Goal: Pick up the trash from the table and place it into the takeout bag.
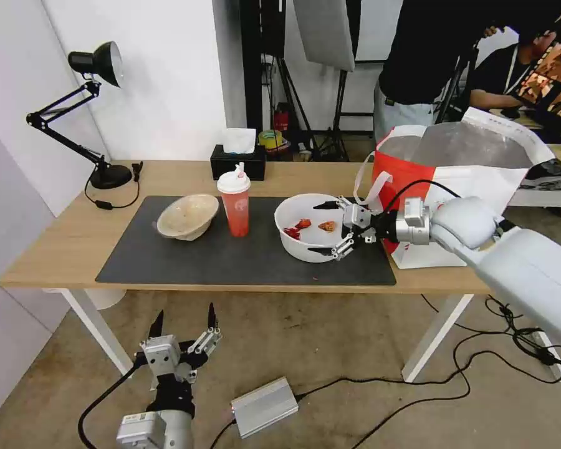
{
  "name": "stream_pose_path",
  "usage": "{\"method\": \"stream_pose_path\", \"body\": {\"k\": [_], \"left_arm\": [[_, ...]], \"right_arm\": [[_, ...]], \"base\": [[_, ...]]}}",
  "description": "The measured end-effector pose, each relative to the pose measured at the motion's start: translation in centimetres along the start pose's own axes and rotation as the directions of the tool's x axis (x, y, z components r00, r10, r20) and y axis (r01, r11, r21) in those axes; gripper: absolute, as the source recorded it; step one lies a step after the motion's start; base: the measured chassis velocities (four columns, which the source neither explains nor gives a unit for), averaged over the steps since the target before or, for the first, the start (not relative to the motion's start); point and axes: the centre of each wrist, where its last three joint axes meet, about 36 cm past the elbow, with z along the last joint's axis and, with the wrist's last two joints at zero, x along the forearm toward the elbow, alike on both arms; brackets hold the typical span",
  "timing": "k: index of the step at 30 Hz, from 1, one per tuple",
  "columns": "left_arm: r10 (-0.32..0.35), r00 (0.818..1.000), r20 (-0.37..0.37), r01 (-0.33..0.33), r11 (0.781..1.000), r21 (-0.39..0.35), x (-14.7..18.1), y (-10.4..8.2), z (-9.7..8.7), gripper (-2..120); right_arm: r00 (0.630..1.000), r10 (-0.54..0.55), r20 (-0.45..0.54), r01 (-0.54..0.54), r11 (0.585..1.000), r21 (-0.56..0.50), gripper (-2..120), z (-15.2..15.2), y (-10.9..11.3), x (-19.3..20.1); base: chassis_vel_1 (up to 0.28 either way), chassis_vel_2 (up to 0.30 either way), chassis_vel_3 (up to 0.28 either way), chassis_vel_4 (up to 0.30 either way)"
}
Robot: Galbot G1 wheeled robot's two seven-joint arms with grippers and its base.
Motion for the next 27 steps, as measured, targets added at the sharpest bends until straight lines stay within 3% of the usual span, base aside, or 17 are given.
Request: {"method": "stream_pose_path", "body": {"k": [27], "left_arm": [[-0.010, 1.000, -0.005, 0.010, 1.000, -0.003, 0.0, -0.2, 0.5, 100]], "right_arm": [[0.994, -0.105, -0.031, 0.104, 0.994, -0.030, 100, 1.9, -2.0, -2.3]], "base": [[0.000, 0.000, 0.000, 0.000]]}}
